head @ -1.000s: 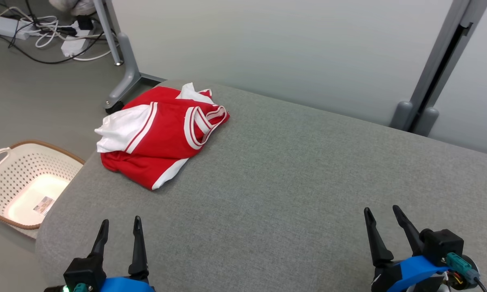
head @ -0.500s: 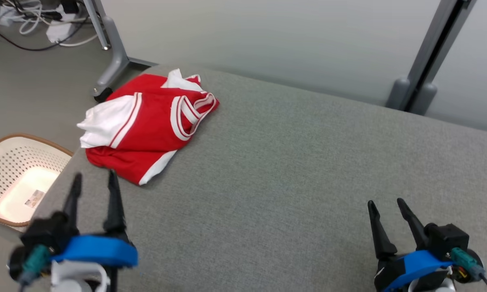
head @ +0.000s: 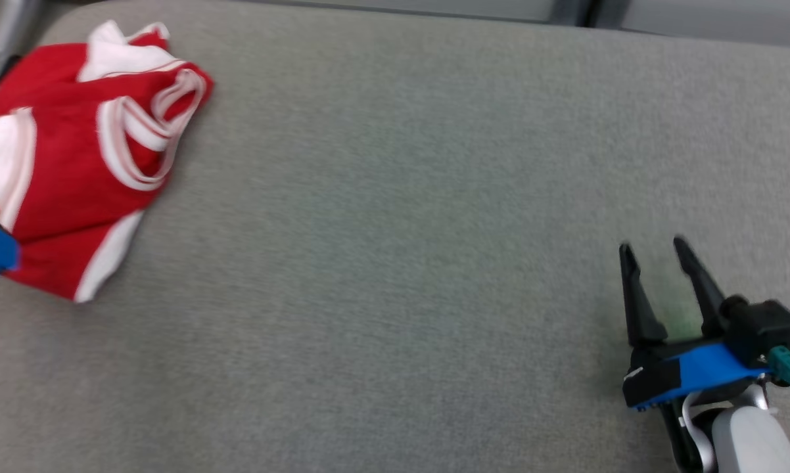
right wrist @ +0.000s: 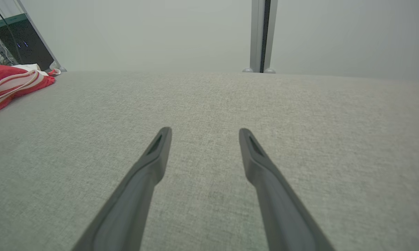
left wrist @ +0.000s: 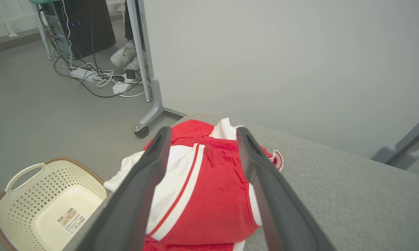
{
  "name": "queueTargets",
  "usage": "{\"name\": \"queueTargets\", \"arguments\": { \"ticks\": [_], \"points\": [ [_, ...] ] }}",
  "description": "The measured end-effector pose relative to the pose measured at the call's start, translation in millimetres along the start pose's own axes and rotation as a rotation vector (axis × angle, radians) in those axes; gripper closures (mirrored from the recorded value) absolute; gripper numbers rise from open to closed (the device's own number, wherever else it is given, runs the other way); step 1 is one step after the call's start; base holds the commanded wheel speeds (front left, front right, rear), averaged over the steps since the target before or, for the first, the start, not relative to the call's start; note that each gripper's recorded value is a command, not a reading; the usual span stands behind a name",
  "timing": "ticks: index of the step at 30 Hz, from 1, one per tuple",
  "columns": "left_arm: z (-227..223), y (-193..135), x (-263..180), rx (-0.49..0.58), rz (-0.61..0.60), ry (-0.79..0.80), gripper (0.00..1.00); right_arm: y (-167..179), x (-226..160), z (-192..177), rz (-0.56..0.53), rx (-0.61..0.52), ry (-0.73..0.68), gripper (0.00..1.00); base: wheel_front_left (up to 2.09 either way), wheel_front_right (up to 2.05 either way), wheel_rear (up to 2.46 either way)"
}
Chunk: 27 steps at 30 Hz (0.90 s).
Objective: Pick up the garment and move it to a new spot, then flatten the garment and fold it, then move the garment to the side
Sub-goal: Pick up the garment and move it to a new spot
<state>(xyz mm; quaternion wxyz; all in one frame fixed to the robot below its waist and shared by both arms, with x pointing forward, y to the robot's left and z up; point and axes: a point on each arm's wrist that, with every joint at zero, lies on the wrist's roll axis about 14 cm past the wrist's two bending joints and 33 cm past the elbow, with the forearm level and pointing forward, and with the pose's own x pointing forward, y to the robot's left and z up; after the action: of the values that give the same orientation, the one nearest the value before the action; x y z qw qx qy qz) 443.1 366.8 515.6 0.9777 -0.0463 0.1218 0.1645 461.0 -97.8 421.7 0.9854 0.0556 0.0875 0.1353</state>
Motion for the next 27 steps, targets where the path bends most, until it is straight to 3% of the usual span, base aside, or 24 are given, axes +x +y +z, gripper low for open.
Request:
{"name": "queueTargets", "arguments": {
  "ticks": [7, 14, 15, 16, 21, 27],
  "points": [
    [-68.8, 4.7, 55.4, 0.034, 0.026, 0.302, 0.00, -34.9, 1.9, -21.3, -0.081, -0.019, 0.047, 0.00, 0.00, 0.00, 0.00],
    [-140.8, 5.7, 59.0, -0.056, 0.069, 0.608, 0.00, -48.7, 3.0, -30.9, -0.113, -0.014, 0.062, 0.00, 0.00, 0.00, 0.00],
    [-151.4, 5.3, 53.8, -0.068, 0.075, 0.673, 0.61, -49.0, 2.3, -30.7, -0.114, -0.013, 0.061, 0.00, 0.00, 0.00, 0.00],
    [-157.3, 3.2, 49.8, -0.074, 0.072, 0.718, 1.00, -49.4, 1.5, -30.1, -0.116, -0.011, 0.060, 0.00, 0.00, 0.00, 0.00],
    [-147.6, -0.4, 43.8, -0.084, 0.058, 0.725, 1.00, -48.5, -2.7, -22.2, -0.118, -0.002, 0.040, 0.00, 0.00, 0.00, 0.00],
    [-71.5, 2.4, 45.2, -0.018, 0.014, 0.487, 1.00, -37.8, -9.8, 1.4, -0.099, 0.008, -0.019, 0.00, 0.00, 0.00, 0.00]
  ]
}}
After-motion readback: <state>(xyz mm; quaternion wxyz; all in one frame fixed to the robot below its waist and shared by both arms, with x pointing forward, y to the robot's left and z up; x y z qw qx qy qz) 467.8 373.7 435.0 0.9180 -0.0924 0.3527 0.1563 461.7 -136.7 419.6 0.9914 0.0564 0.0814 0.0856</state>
